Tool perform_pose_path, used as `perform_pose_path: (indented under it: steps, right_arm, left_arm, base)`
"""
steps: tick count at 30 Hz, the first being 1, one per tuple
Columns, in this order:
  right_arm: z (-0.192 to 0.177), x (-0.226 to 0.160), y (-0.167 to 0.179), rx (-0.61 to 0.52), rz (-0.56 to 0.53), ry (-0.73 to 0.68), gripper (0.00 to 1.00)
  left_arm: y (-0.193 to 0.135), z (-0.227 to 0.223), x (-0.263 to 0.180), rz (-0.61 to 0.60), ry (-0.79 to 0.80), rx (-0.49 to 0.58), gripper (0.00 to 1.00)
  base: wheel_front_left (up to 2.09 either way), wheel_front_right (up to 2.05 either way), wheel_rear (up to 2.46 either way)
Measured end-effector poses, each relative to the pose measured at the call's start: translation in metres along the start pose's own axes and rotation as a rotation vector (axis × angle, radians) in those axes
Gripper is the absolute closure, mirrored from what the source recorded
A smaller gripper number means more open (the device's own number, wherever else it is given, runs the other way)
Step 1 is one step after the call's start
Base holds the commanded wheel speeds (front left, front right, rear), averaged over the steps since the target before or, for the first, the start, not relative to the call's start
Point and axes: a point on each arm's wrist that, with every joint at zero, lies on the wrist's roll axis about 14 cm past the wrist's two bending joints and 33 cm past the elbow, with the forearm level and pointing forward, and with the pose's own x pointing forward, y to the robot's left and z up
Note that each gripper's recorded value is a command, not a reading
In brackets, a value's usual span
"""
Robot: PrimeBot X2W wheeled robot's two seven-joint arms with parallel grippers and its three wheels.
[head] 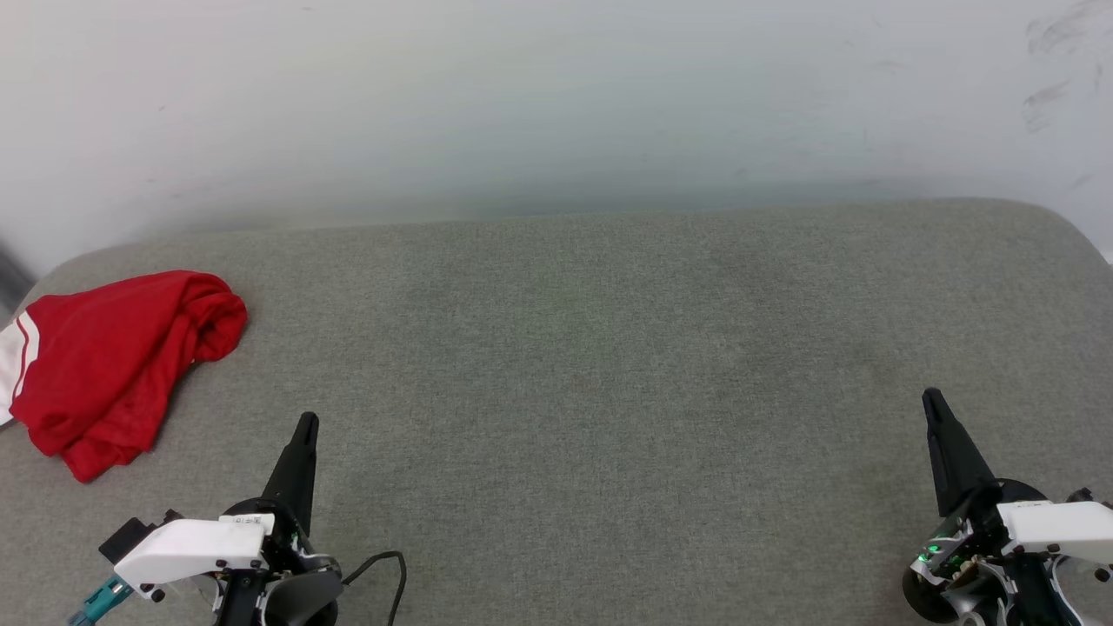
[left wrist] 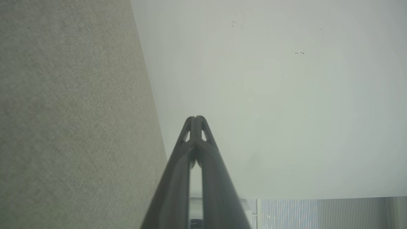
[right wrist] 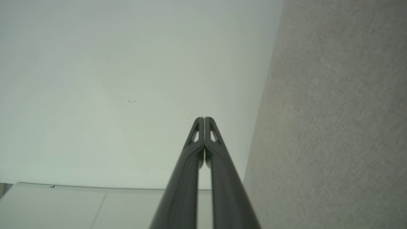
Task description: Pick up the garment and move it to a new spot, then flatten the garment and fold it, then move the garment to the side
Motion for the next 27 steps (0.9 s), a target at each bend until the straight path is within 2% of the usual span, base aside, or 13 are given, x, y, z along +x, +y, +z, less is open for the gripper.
perform_pose_path:
  steps: [27]
  right_arm:
    - [0.0, 0.0, 0.0, 0.0, 0.0, 0.0, 1.0]
  left_arm:
    - [0.0, 0.0, 0.0, 0.0, 0.0, 0.0, 1.0]
  base:
    - [0.0, 0.0, 0.0]
